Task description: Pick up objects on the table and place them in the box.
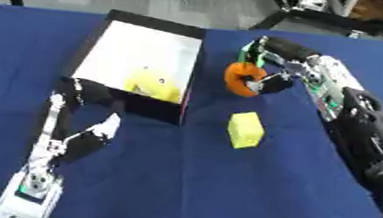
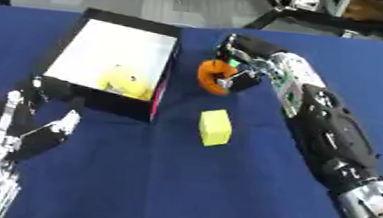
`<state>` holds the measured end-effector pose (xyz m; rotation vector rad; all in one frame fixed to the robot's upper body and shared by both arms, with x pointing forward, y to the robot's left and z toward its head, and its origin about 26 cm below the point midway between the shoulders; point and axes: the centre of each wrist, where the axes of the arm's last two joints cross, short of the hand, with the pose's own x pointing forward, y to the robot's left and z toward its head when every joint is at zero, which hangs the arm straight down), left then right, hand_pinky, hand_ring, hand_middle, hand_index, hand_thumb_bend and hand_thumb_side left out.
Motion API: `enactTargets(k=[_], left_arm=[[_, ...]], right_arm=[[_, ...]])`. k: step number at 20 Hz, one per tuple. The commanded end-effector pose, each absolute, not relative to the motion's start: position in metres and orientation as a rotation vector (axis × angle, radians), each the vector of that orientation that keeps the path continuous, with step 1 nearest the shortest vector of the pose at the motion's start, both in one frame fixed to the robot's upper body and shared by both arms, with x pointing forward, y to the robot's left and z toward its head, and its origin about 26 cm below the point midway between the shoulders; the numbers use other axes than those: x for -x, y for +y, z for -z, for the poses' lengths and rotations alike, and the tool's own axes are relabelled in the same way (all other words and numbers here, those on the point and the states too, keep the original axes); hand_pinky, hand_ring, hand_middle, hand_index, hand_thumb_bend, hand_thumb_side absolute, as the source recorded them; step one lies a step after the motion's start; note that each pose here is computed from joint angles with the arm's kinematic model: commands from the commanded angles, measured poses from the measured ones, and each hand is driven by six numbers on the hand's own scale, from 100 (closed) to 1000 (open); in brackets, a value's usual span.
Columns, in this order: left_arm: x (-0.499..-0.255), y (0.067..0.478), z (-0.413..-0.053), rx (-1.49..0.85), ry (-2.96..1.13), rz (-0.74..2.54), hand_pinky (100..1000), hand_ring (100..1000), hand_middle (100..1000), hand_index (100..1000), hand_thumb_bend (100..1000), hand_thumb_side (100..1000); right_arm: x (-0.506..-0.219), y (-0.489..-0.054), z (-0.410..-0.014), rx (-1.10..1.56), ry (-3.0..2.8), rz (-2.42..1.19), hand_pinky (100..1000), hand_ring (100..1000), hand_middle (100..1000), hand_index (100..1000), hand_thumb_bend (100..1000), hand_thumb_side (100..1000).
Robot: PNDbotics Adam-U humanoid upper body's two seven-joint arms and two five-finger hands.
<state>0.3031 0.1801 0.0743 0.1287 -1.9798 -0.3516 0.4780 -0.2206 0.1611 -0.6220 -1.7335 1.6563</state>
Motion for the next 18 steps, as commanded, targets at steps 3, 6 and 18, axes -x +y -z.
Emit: enactTargets(k=[3,6,18], left_arm=[[-0.303,0.179,-0.079,-0.115,-1.998,0.362,737,765,591,553,298,100],[-0.304,0.175,-0.081,-0.098,-2.004,0.371,737,765,591,554,299,100],[-0.307,0.164,-0.091,-0.048,-2.043,0.395,737,766,591,554,302,100]], right_arm=[[-0.481,-0.181,-0.217,0.591,-1.915,-1.627,784,648,461,351,100,198],[-0.484,-0.154,-0.220,0.544,-1.931,-1.637,781,650,471,365,100,198],[-0.482,-0.093,-0.191,0.561,-1.940,-1.661,832,788,839,918,100,549]])
